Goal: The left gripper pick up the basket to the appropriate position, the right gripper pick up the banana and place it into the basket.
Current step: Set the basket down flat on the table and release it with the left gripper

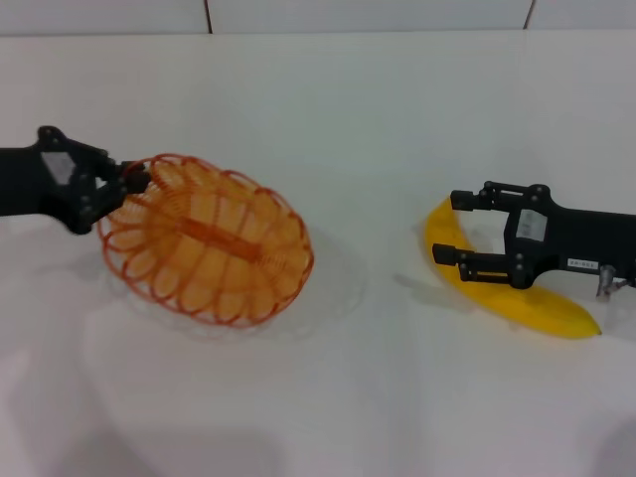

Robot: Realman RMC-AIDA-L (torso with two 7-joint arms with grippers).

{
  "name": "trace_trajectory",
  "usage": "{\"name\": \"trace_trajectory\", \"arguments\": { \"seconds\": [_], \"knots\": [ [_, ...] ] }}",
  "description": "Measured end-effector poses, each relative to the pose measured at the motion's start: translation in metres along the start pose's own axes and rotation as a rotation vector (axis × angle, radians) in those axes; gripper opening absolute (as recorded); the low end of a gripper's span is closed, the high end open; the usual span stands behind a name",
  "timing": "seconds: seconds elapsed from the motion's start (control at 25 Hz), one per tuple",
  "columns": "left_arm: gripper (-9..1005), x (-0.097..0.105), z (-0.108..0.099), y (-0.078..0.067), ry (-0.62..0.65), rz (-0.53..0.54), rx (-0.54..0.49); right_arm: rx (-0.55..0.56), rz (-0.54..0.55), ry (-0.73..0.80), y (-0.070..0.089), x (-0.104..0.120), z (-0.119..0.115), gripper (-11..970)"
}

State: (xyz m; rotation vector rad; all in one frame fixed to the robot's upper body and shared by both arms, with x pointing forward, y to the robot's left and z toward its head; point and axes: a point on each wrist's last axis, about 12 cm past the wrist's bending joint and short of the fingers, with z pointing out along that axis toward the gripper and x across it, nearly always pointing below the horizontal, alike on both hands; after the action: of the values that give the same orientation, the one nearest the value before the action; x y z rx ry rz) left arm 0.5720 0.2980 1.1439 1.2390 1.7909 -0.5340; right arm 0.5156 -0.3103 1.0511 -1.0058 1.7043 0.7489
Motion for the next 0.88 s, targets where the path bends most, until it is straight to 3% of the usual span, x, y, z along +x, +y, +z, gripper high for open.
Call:
{"name": "trace_trajectory", "arguments": {
  "seconds": [0.2,0.4,0.88],
  "knots": [
    [71,0.001,0.041,0.006,0.001,-0.229,-0.02,0.013,0.001,-0.022,-0.002,-0.003,0.001,756],
    [84,0.002,0.068,0.004,0.007,-0.357,0.011,0.019,0.0,-0.031,-0.002,-0.004,0.001,756],
    [113,-0.002,0.106,0.003,0.086,-0.376,0.02,0.011,-0.009,-0.039,-0.003,-0.007,0.006,756]
  ]
}}
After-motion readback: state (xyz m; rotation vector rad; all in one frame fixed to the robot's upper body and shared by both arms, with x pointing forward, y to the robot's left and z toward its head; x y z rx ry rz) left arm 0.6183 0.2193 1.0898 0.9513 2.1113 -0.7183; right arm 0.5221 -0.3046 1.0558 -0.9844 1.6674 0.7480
